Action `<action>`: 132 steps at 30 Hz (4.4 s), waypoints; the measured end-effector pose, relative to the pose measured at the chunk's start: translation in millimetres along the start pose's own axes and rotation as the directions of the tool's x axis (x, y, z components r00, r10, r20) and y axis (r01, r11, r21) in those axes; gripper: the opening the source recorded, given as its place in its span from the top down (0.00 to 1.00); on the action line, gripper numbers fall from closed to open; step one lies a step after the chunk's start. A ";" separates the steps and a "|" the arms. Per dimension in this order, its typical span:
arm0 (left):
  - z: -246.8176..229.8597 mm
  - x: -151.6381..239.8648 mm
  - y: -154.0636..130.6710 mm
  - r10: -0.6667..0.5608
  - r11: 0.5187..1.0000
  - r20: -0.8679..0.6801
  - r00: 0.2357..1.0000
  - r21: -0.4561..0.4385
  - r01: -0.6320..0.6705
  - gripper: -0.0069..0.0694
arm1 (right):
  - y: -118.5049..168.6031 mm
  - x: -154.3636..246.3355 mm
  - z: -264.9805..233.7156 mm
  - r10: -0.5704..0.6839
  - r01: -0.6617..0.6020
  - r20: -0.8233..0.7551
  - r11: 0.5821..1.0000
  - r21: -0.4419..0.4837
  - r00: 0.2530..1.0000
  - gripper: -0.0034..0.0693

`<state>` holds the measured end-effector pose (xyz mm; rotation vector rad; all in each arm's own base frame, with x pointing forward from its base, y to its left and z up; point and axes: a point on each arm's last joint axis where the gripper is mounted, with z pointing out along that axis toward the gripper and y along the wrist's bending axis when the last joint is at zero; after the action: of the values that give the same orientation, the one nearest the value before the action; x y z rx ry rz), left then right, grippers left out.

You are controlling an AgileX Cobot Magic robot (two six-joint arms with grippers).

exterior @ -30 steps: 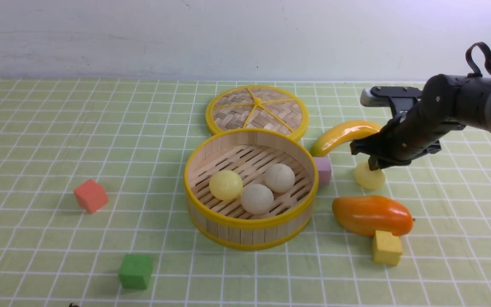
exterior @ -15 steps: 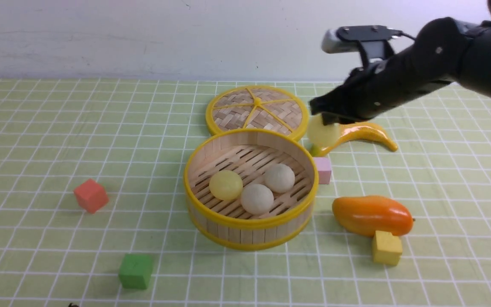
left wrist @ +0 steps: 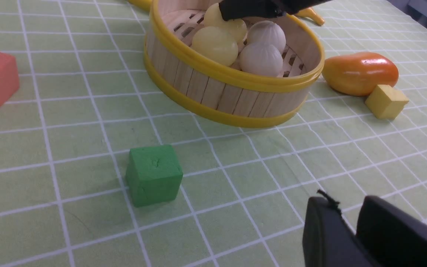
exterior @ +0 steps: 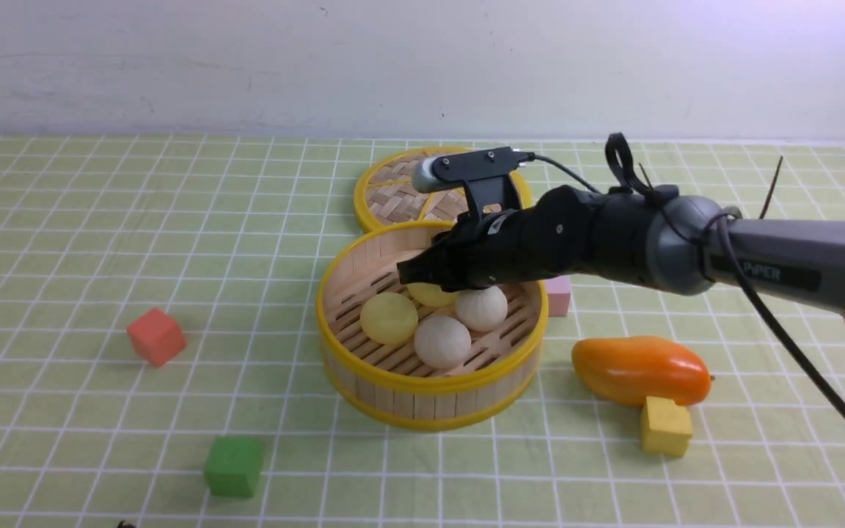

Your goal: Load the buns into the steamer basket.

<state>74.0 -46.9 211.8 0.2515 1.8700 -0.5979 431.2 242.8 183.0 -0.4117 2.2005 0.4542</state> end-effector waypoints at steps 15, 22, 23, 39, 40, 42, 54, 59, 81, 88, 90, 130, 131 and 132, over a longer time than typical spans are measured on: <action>0.0 0.0 0.0 0.000 1.000 0.000 1.000 0.000 0.000 0.73 | 18.8 -56.6 -107.1 -0.019 0.012 -0.057 0.993 -0.118 0.998 0.36; 0.0 0.0 0.0 0.000 1.000 0.000 1.000 0.000 0.000 0.73 | 22.1 -65.9 -184.3 -0.002 -0.002 -0.198 1.000 -0.023 0.980 0.61; 0.0 0.0 0.0 0.000 1.000 0.000 1.000 0.000 0.000 0.73 | 21.8 -63.7 -192.1 0.005 -0.005 -0.226 1.000 0.002 0.974 0.64; 0.0 0.0 0.0 0.000 1.000 0.000 1.000 0.000 0.000 0.73 | 24.6 33.7 -308.9 0.057 -0.003 -0.491 0.994 0.109 0.870 0.77; 0.0 0.0 0.0 0.000 1.000 0.000 1.000 0.000 0.000 0.73 | 24.5 34.3 -309.2 0.058 -0.003 -0.497 0.994 0.110 0.866 0.77; 0.0 0.0 0.0 0.000 1.000 0.000 1.000 0.000 0.000 0.73 | 24.4 38.4 -320.4 0.061 -0.001 -0.520 0.993 0.115 0.852 0.77; 0.0 0.0 0.0 0.000 1.000 0.000 1.000 0.000 0.000 0.72 | -17.1 118.3 -369.1 0.064 -0.051 -0.064 0.981 0.185 0.996 0.98; 0.0 0.0 0.0 0.000 1.000 0.000 1.000 0.000 0.000 0.72 | -33.6 208.2 -377.9 0.012 -0.084 0.232 0.949 0.302 0.973 0.98; -0.1 0.4 0.0 -0.001 1.000 -0.004 1.000 0.000 0.001 0.69 | -45.3 269.0 -356.2 0.143 -0.286 0.409 0.906 0.313 0.901 0.98; -0.1 0.4 0.0 -0.001 1.000 -0.004 1.000 0.000 0.001 0.68 | -45.3 269.0 -356.2 0.145 -0.287 0.409 0.905 0.312 0.901 0.98; -0.1 0.4 0.0 -0.001 1.000 -0.004 1.000 0.000 0.001 0.68 | -45.3 269.0 -356.2 0.145 -0.287 0.409 0.905 0.312 0.901 0.98; -25.2 42.6 32.9 -0.101 0.911 0.118 0.988 -0.389 0.140 0.93 | -45.4 269.1 -356.1 0.145 -0.288 0.411 0.906 0.312 0.900 0.93; -25.2 42.6 32.9 -0.101 0.911 0.118 0.988 -0.389 0.140 0.93 | -45.4 269.1 -356.1 0.145 -0.288 0.411 0.906 0.312 0.900 0.93; -25.2 42.6 32.9 -0.101 0.911 0.118 0.988 -0.389 0.140 0.93 | -45.4 269.1 -356.1 0.145 -0.288 0.411 0.906 0.312 0.900 0.93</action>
<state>52.1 -10.6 170.1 -0.1590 1.8763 -0.2939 51.2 4.6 172.7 0.1268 1.8971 0.2082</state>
